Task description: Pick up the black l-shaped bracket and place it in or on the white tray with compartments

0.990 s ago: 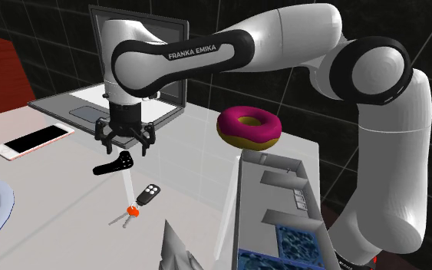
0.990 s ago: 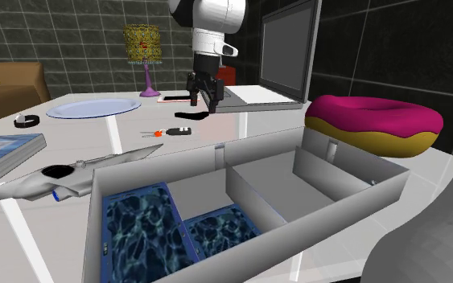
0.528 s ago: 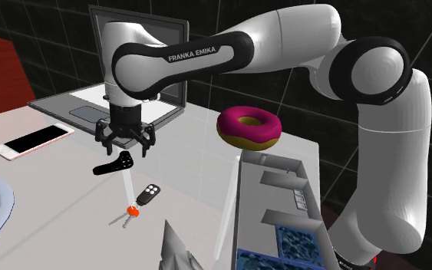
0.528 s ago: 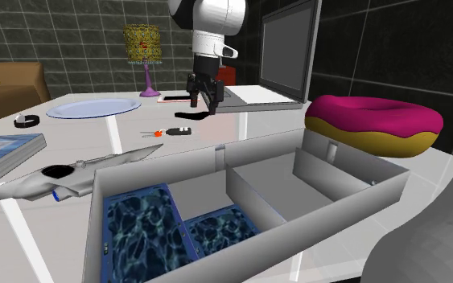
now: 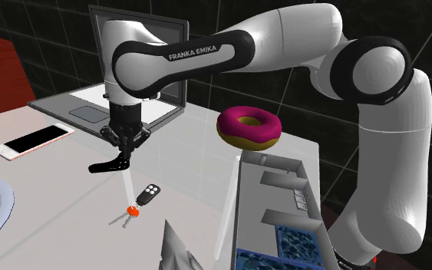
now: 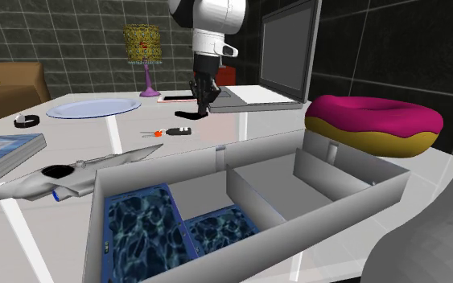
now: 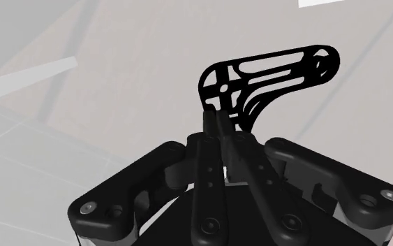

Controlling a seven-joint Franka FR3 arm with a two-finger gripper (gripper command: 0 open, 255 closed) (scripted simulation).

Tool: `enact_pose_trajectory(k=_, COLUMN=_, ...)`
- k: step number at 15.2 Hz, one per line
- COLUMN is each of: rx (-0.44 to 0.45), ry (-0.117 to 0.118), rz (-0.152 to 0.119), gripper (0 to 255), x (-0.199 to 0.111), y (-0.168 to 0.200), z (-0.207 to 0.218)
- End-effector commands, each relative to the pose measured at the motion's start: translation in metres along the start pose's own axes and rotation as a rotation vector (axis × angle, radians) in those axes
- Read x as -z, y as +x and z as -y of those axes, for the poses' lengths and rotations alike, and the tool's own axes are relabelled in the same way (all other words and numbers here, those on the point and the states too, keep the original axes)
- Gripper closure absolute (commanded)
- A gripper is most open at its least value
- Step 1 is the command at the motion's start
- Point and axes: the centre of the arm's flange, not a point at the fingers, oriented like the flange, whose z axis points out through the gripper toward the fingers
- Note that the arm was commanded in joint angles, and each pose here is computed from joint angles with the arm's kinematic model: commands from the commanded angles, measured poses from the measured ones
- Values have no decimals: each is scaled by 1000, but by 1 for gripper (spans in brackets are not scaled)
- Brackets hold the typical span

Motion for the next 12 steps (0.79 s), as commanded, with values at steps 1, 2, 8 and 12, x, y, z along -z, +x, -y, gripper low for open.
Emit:
enact_pose_trajectory(k=1, rx=-1, ry=-5, rz=3, gripper=255, x=-3, y=1, z=0)
enact_pose_trajectory(k=2, rx=0, ry=0, rz=0, gripper=255, x=0, y=0, z=0)
enact_pose_trajectory(k=8, rx=-33, ry=-148, rz=-19, gripper=0, x=12, y=20, z=41)
enact_pose_trajectory(k=12, rx=-33, ry=-148, rz=-19, gripper=0, x=-9, y=21, z=38)
